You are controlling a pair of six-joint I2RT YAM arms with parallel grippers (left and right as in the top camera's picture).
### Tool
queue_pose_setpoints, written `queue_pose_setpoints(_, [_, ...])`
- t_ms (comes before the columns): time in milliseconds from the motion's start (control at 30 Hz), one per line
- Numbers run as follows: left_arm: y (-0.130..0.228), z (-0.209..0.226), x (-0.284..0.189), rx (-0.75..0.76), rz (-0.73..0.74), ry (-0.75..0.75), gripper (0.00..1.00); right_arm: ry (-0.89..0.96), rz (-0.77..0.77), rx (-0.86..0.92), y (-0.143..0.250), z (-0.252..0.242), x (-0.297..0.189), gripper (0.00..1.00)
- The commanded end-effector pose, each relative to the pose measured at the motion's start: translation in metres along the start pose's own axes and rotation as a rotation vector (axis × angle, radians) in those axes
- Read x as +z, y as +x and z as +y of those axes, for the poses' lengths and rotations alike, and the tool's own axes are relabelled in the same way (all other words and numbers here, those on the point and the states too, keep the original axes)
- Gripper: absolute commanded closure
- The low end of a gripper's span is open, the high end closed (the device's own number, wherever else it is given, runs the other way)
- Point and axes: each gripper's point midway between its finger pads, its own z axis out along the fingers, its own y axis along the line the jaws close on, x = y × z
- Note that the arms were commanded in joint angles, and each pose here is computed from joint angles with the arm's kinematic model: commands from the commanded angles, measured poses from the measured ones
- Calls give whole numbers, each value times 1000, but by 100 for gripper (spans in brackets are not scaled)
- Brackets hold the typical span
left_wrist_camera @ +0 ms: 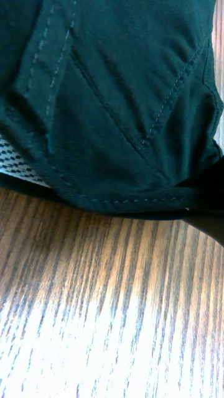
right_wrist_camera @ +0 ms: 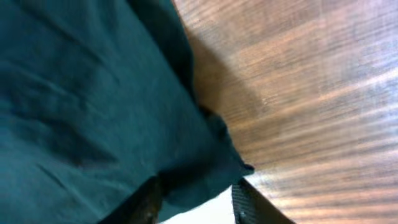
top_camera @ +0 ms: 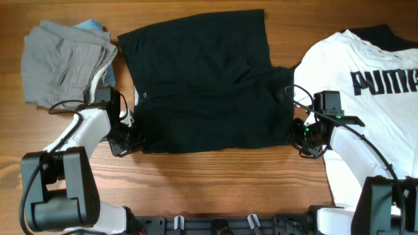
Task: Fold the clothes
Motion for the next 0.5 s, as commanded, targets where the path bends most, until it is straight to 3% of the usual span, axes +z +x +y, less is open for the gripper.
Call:
queue_pose_setpoints(0, [8, 7, 5, -16, 29, -20, 96, -41, -21, -25, -7, 7, 3, 65])
queue_pose_setpoints(67, [8, 7, 5, -16, 29, -20, 96, -146, -66, -169, -18, 30, 1, 65])
queue_pose_setpoints(233, [7, 7, 5, -15, 25, -19, 96, -192, -135, -240, -33, 42, -3, 65])
queue_pose_setpoints(300, [7, 7, 5, -15, 25, -19, 96, -179, -136, -236, -33, 40, -2, 28])
queue_pose_setpoints(367, [7, 7, 5, -15, 25, -19, 95, -116, -129, -209, -32, 28, 0, 24])
queue_pose_setpoints(467, [7, 7, 5, -15, 24, -19, 95, -90, -106, -202, -26, 21, 1, 32])
